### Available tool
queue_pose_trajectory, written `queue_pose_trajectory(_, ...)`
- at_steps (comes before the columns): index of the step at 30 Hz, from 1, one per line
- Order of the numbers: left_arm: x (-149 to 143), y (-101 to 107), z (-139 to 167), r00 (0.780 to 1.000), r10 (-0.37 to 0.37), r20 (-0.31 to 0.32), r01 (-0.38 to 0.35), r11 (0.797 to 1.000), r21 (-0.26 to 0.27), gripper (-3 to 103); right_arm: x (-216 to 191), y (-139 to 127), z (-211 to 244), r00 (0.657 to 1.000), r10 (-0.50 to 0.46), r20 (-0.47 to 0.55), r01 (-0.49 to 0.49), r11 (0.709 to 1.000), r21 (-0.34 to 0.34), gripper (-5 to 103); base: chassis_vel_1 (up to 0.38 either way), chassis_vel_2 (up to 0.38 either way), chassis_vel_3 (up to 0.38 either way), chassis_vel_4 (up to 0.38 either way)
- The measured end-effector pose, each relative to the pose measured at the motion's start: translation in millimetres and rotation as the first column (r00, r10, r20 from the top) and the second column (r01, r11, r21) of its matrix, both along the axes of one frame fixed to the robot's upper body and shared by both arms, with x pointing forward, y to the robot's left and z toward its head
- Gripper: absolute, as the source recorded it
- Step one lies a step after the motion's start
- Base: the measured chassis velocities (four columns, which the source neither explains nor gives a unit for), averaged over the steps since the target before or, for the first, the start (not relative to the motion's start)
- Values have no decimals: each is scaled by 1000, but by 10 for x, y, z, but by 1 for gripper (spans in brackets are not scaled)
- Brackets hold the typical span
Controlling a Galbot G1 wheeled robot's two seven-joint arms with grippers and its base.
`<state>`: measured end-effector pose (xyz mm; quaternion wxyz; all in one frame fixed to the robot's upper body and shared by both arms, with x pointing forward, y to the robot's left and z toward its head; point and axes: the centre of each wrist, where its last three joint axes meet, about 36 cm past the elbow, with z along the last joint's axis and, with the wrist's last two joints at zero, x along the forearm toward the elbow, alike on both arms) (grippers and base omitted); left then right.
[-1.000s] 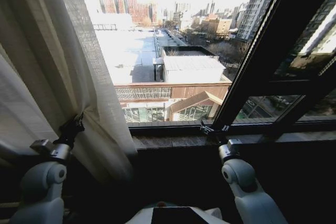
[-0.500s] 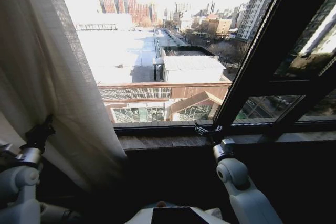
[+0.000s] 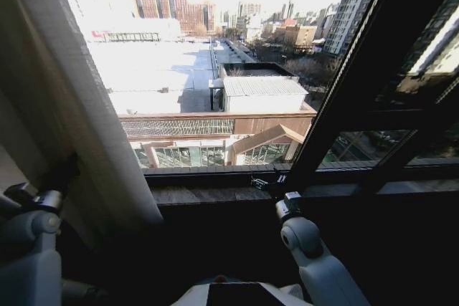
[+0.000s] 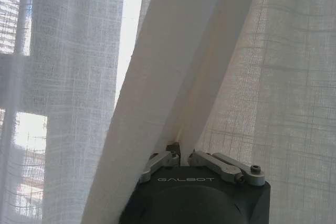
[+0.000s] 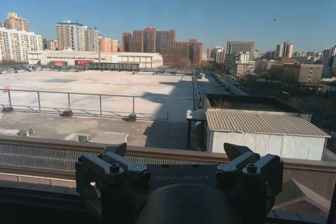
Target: Open the curtains by pulling them apart, changing their state from closed to fully open.
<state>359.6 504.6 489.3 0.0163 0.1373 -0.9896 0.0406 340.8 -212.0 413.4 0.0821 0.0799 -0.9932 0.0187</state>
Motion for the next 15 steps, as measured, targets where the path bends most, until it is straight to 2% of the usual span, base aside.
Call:
queue_pose_trajectory(6,62,83,-61,1000,19,-2,-19,1000,-7,0,-3,22,-26,1000,12,3,-12,1000,-3,100,0,0,0,0)
queue_pose_trajectory(10,18,33,-56,1000,12,-4,-12,1000,-1,0,-13,26,-29,1000,14,1,-14,1000,-3,100,0,0,0,0)
queue_pose_trajectory(11,-10,-4,-51,1000,6,-5,-6,1000,3,-3,-18,25,-29,1000,13,1,-13,1000,-3,100,0,0,0,0)
queue_pose_trajectory(12,-49,-61,-47,1000,-1,-11,1,1000,6,3,-24,22,-28,1000,12,1,-12,1000,-2,100,0,0,0,0)
queue_pose_trajectory(13,-49,-61,-47,1000,-1,-11,1,1000,6,3,-24,22,-28,1000,12,1,-12,1000,-2,100,0,0,0,0)
queue_pose_trajectory(15,-130,-213,-47,999,-24,-30,25,999,25,13,-42,24,-33,1000,11,0,-11,1000,0,100,0,0,0,0)
